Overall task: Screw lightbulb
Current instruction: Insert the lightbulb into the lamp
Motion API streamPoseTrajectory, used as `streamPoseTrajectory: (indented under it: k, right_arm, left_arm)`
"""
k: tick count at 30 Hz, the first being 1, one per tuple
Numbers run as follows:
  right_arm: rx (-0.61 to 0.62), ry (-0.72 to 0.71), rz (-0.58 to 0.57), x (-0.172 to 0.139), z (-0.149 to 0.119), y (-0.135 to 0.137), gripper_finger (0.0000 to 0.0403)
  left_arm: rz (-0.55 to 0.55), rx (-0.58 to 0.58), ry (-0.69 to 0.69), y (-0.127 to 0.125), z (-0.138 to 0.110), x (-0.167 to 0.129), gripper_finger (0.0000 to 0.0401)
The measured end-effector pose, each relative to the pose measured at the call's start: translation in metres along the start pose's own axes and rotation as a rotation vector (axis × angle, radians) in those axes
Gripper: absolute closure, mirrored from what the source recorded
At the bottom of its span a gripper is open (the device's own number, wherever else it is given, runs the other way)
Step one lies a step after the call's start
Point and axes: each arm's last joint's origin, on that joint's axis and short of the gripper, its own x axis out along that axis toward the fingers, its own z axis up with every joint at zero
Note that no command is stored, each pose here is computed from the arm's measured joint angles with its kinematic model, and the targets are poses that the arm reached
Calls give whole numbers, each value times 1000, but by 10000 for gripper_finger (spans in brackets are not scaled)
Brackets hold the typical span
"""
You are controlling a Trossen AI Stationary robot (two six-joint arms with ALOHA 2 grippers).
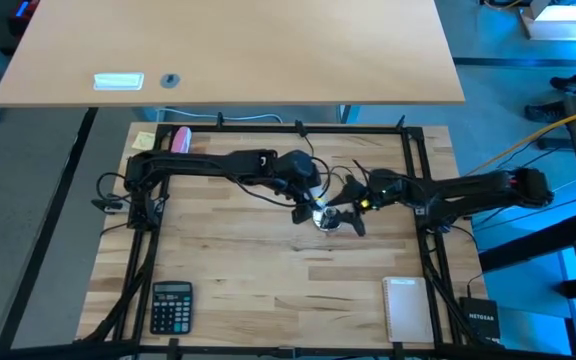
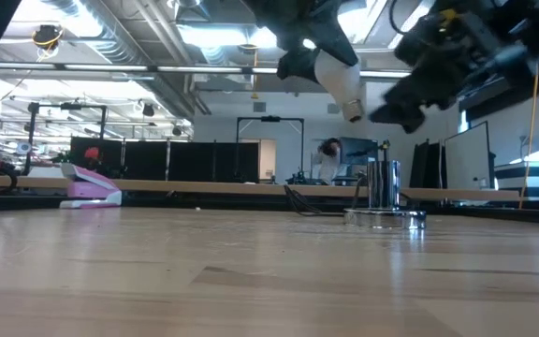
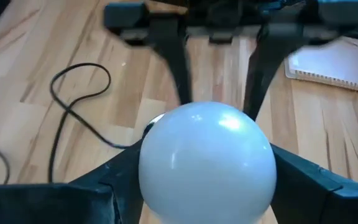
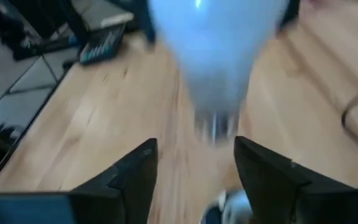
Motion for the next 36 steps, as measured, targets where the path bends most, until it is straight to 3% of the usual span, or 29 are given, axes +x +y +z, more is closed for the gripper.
streamPoseTrajectory:
  k: [5,14,18,25,36]
  right_arm:
    - [39,127,-37,-24,-12,5,163]
    - [0,106,-221,-18,-84,-13,166]
    - [-26,-6,-219,-17,-93,-15,166]
    - [-89,-19,-270,-8,-98,-20,167]
    - [-128,-13,-215,18,-100,-27,184]
  left_arm:
    - [62,25,5,-6,0,-15,149]
    - [133,32,58,-9,-7,-20,147]
    - [134,44,40,-11,-5,-19,148]
    - [170,69,40,-9,-8,-16,143]
    - [167,68,63,-11,-27,0,142]
